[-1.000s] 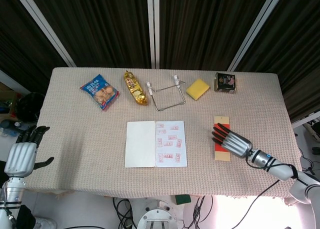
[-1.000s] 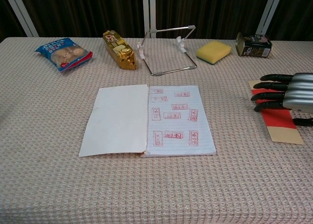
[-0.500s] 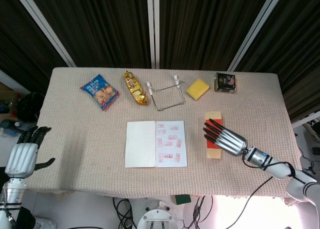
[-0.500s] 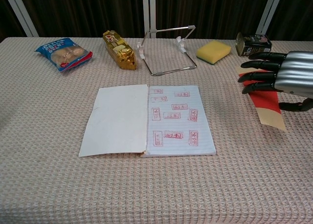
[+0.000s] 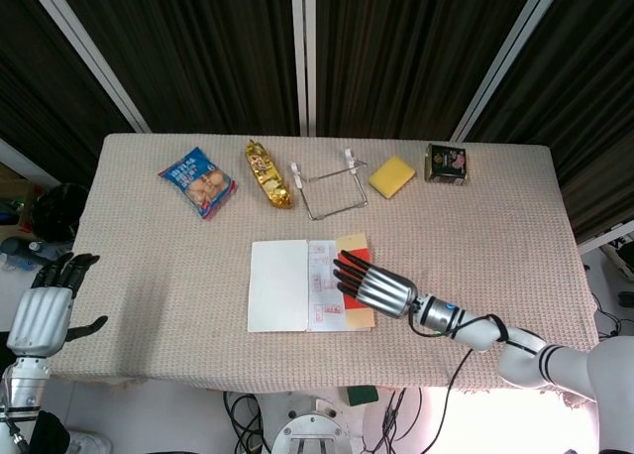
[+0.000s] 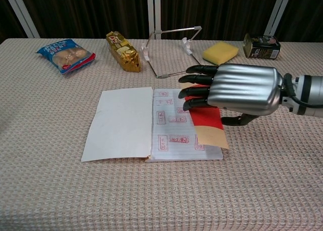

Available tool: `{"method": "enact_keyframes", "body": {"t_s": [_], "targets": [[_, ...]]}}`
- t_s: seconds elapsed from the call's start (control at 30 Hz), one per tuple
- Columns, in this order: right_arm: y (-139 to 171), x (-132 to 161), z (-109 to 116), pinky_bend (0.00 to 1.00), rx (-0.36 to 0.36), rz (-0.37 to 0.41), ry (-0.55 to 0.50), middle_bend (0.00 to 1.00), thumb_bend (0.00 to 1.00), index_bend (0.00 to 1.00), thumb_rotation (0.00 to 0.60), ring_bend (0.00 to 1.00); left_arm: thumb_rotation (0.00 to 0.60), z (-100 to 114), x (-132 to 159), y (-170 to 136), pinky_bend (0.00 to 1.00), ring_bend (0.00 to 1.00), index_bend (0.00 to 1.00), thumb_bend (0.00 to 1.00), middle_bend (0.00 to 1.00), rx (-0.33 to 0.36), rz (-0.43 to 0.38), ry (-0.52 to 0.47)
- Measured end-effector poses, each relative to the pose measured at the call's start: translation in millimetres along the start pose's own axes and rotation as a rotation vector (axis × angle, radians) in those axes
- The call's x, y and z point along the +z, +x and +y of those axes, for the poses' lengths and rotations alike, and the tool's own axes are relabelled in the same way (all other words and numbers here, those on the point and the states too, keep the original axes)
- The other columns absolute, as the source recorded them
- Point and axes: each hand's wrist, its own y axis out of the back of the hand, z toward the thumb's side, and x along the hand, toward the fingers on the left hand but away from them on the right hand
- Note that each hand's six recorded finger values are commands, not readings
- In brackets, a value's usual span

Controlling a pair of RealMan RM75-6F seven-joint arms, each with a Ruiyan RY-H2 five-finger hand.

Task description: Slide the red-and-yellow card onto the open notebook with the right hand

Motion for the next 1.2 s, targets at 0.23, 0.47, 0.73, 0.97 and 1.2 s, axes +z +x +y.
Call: {"method": "enact_keyframes", "body": {"t_s": [0.23,0.47,0.73,0.97,1.2], "targets": [[-30.0,10.8,14.4,0.0,-0.002,-0.011,-0.004,0.1,0.35,0.31,0.6,0.0,0.6,-1.4,-2.5,-2.6,0.16,0.1,0.17,0.0,0.15,0.0,0.001,-0.01],[-41.4,25.2,13.3,0.0,0.021,0.01,0.009,0.1,0.35,0.28,0.6,0.0,0.6,-3.6,-5.5,-5.7,0.16,0.1,0.17,0.0,0.15,0.002,0.009,-0.022],[-45.3,30.3,4.7,0.0,0.055,-0.01,0.004,0.07,0.34,0.16,0.6,0.0,0.6,-5.5,-7.5,-6.6,0.16,0.1,0.17,0.0,0.15,0.005,0.012,-0.03],[-50.2,35.7,3.2,0.0,0.059,-0.025,-0.009,0.04,0.26,0.05,0.6,0.0,0.6,-7.2,-9.0,-7.3,0.16,0.09,0.17,0.0,0.15,-0.003,0.016,-0.035],[-50.9,35.8,4.7,0.0,0.045,-0.037,-0.024,0.01,0.21,0.03,0.6,0.0,0.6,-8.9,-10.7,-8.2,0.16,0.1,0.17,0.0,0.15,-0.006,0.02,-0.038]]}}
